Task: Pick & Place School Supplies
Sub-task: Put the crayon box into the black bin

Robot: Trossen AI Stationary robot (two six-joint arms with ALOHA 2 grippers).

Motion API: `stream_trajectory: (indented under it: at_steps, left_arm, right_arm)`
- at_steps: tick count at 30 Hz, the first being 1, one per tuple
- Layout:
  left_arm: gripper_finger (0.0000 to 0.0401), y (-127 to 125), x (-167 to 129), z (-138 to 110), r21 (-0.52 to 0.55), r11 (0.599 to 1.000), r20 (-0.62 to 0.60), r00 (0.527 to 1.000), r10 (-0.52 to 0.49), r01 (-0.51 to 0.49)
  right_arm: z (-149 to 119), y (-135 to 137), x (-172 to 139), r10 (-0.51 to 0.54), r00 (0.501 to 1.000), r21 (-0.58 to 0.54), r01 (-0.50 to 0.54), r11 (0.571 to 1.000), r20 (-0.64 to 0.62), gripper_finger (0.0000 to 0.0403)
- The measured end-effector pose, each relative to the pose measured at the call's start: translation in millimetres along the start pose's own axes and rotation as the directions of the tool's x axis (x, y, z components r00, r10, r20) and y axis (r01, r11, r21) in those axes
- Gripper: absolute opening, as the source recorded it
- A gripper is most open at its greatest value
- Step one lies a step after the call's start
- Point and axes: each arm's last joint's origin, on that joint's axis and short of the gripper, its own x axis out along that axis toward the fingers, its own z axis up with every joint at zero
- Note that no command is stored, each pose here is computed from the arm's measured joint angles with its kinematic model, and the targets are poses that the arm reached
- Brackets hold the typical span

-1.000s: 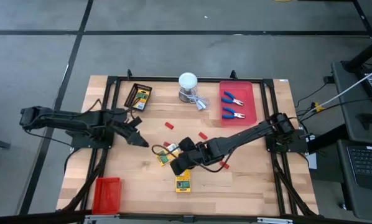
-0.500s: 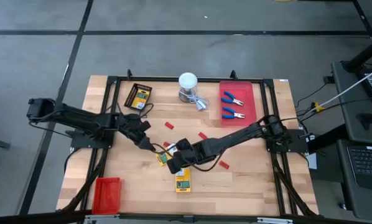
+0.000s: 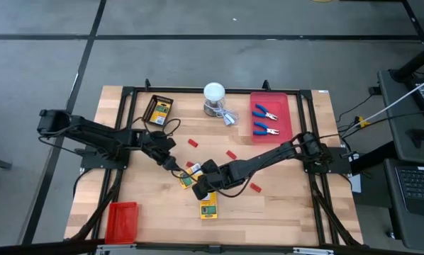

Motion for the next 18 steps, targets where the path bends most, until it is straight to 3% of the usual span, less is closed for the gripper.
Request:
stream_trajectory:
  at_steps: [10,18]
  left_arm:
    - [0.0221,-4,11,7,-0.013,0.999,-0.019,0.999,0.034,-0.034]
    - [0.0221,-2,29,13,-0.001,0.996,-0.066,0.994,0.084,-0.084]
  right_arm:
    - [-9,-15,20,0.062,0.998,0.020,-0.062,0.998,0.001,0.0001]
    - [4,-18,23,0.063,0.997,0.008,-0.063,0.998,0.042,0.0000]
